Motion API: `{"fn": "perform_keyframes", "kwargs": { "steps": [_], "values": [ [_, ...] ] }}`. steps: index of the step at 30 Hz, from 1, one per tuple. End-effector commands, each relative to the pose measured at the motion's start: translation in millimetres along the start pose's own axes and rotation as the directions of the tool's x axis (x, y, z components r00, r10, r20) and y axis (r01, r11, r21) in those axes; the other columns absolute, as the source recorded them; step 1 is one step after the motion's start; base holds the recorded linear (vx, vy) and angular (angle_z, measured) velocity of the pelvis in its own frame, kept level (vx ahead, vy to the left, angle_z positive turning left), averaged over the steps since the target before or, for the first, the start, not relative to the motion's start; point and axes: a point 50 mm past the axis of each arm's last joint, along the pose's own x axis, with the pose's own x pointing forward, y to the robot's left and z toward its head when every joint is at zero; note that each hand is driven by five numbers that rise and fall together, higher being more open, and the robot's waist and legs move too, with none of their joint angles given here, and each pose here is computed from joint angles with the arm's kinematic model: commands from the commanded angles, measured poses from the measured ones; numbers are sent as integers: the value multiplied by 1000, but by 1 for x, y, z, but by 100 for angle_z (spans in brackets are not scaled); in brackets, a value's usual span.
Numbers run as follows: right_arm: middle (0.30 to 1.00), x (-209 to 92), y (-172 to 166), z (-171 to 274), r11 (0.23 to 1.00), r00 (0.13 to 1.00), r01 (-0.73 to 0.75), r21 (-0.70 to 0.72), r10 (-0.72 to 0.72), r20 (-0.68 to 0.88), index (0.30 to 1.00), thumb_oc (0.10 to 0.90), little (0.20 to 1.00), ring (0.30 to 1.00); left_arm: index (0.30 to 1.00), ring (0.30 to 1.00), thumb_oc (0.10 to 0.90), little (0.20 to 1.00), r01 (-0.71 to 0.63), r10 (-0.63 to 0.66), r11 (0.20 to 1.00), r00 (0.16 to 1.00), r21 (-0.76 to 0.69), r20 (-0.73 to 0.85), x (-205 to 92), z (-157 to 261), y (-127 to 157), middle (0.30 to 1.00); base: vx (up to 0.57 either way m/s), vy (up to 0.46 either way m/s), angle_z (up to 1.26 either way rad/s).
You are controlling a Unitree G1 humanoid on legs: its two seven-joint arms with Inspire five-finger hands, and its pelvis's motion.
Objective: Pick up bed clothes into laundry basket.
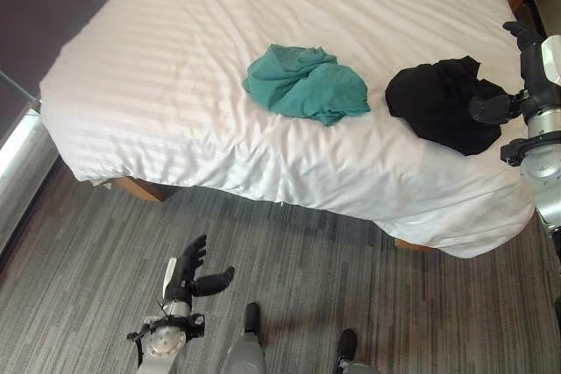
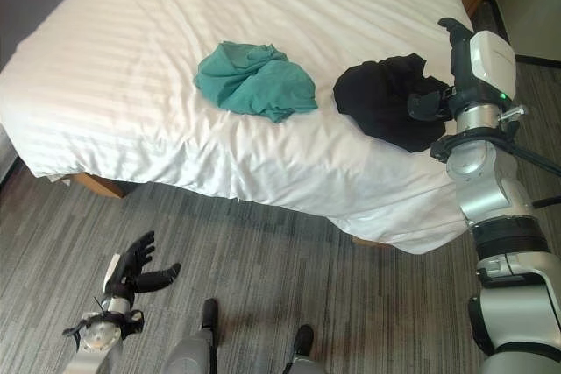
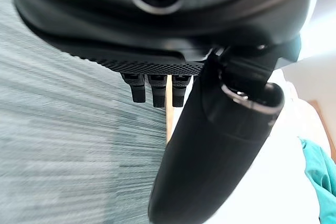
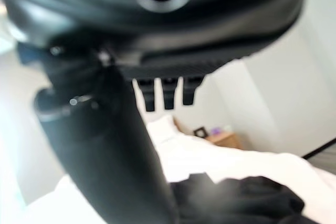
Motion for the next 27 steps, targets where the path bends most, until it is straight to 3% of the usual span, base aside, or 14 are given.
{"fn": "perform_keyframes", "kwargs": {
  "steps": [1, 7, 15, 27],
  "values": [
    [900, 23, -50, 24, 974, 973, 219, -52, -214, 83, 900, 800, 900, 900, 900, 900, 800, 900, -100, 80, 993, 965, 66, 251, 7, 50, 36, 900, -6, 49, -5],
    [900, 29, -58, 26, 969, 969, 239, -59, -234, 74, 900, 800, 900, 900, 900, 900, 800, 900, -150, 130, 986, 964, 74, 231, 10, 47, 50, 900, 90, -41, -6],
    [900, 32, -43, 38, 980, 977, 196, 26, -197, 76, 900, 800, 900, 900, 900, 900, 800, 900, -119, 121, 992, 988, -32, 94, 1, 14, 37, 900, 52, -62, -1],
    [900, 48, -58, 37, 977, 977, 211, 15, -211, 24, 900, 800, 900, 900, 900, 900, 800, 900, -132, 132, 991, 991, -16, -21, -6, -13, 37, 900, 18, -29, 12]
  ]
}}
